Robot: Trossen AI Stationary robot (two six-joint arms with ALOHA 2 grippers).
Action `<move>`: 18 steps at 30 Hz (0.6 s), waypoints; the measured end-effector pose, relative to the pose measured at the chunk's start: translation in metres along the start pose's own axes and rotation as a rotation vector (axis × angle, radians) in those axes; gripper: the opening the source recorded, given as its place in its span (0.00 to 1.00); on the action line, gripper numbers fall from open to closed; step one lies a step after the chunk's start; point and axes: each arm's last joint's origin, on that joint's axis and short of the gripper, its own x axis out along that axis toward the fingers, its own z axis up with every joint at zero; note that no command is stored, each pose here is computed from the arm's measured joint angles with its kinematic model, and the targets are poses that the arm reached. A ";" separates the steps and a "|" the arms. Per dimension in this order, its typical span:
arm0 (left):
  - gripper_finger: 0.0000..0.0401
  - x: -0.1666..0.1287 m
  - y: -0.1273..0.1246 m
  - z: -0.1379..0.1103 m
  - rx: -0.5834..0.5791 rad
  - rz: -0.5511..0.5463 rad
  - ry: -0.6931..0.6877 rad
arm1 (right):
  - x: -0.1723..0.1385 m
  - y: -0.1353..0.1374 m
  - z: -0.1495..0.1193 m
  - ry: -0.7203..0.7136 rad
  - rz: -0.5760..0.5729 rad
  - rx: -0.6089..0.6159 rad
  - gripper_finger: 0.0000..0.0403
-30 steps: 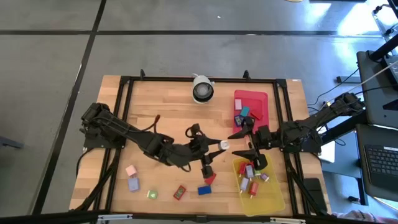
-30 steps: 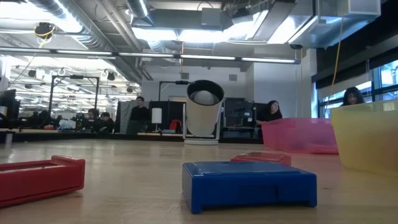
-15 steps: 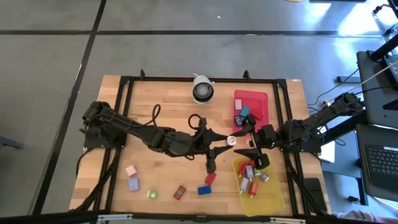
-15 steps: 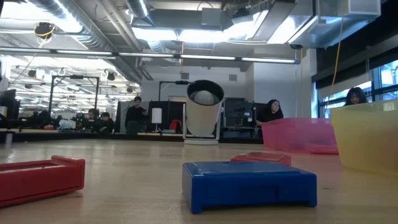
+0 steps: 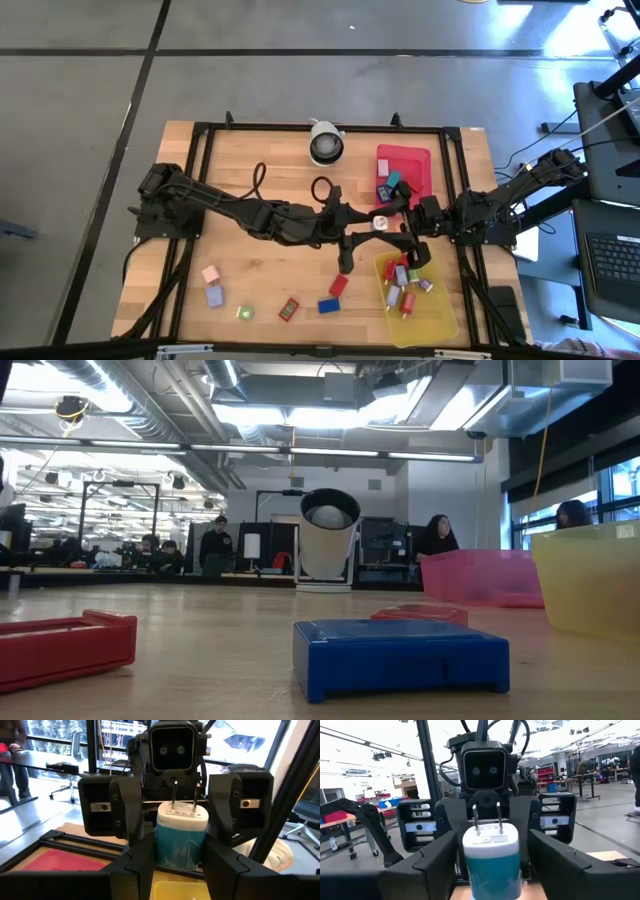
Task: Pick & Place Office items
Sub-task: Put the blue charger adapter into the pink bin
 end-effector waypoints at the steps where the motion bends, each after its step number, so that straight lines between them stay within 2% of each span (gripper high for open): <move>1: 0.32 0.000 0.000 0.000 0.003 -0.001 -0.001 | 0.000 0.000 0.000 0.000 0.000 0.001 0.57; 7: 0.32 0.000 -0.001 0.001 0.007 -0.020 -0.002 | 0.000 0.000 0.001 -0.008 0.000 0.004 0.41; 13: 0.34 0.000 -0.001 0.001 -0.021 -0.031 -0.004 | 0.000 0.000 0.001 -0.008 0.008 -0.007 0.36; 18: 0.43 0.000 -0.001 0.001 -0.042 -0.046 -0.001 | 0.000 0.000 0.001 -0.006 0.013 0.004 0.35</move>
